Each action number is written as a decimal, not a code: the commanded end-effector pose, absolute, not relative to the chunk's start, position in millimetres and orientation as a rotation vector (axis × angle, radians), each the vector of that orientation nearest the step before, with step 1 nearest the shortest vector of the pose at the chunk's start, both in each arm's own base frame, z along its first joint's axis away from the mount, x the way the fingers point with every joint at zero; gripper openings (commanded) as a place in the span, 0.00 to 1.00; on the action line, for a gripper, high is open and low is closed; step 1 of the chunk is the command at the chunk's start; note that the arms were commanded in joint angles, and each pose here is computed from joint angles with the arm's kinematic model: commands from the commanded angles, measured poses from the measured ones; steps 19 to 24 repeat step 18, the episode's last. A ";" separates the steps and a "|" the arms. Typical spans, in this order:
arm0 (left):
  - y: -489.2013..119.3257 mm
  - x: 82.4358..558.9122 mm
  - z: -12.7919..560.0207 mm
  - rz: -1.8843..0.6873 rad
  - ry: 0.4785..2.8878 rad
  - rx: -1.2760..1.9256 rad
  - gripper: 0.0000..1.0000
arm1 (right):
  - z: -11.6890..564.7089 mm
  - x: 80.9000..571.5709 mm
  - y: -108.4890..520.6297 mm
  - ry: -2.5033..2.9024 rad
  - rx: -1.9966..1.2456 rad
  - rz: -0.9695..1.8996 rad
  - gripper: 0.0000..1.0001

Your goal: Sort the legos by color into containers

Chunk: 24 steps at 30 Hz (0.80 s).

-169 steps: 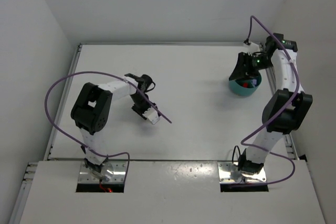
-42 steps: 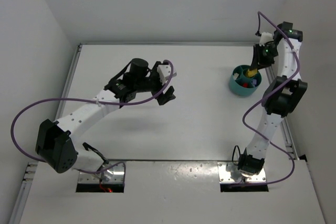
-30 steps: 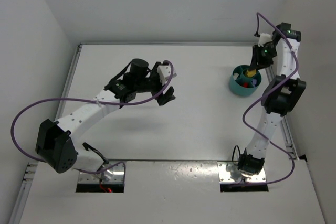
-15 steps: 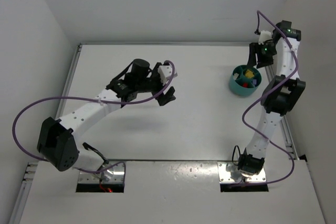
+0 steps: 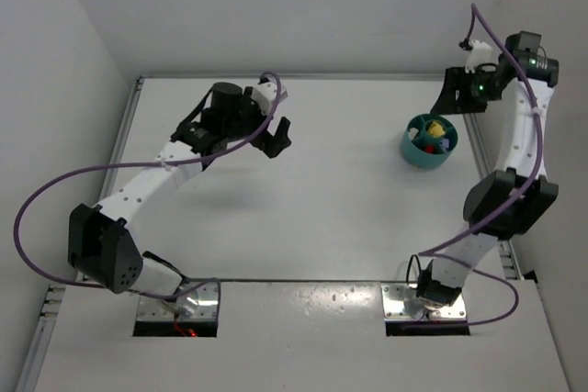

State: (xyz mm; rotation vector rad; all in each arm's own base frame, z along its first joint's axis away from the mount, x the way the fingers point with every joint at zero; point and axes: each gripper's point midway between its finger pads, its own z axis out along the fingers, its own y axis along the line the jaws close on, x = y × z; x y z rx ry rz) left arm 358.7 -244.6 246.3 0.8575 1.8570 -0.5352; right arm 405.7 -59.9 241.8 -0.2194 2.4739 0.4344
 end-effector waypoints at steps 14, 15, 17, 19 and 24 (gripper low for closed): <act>-73.7 356.5 164.9 -0.305 2.209 0.482 1.00 | 168.4 308.1 1.4 2.437 -0.200 0.646 0.64; -69.4 354.5 164.1 -0.288 2.205 0.495 1.00 | 167.4 304.8 2.6 2.438 -0.199 0.647 0.64; -61.1 351.2 158.3 -0.271 2.210 0.486 1.00 | 159.6 299.7 2.9 2.454 -0.191 0.645 0.69; -58.9 349.0 157.2 -0.270 2.207 0.494 1.00 | 159.4 299.8 2.5 2.452 -0.204 0.641 0.70; -58.9 349.0 157.2 -0.270 2.207 0.494 1.00 | 159.4 299.8 2.5 2.452 -0.204 0.641 0.70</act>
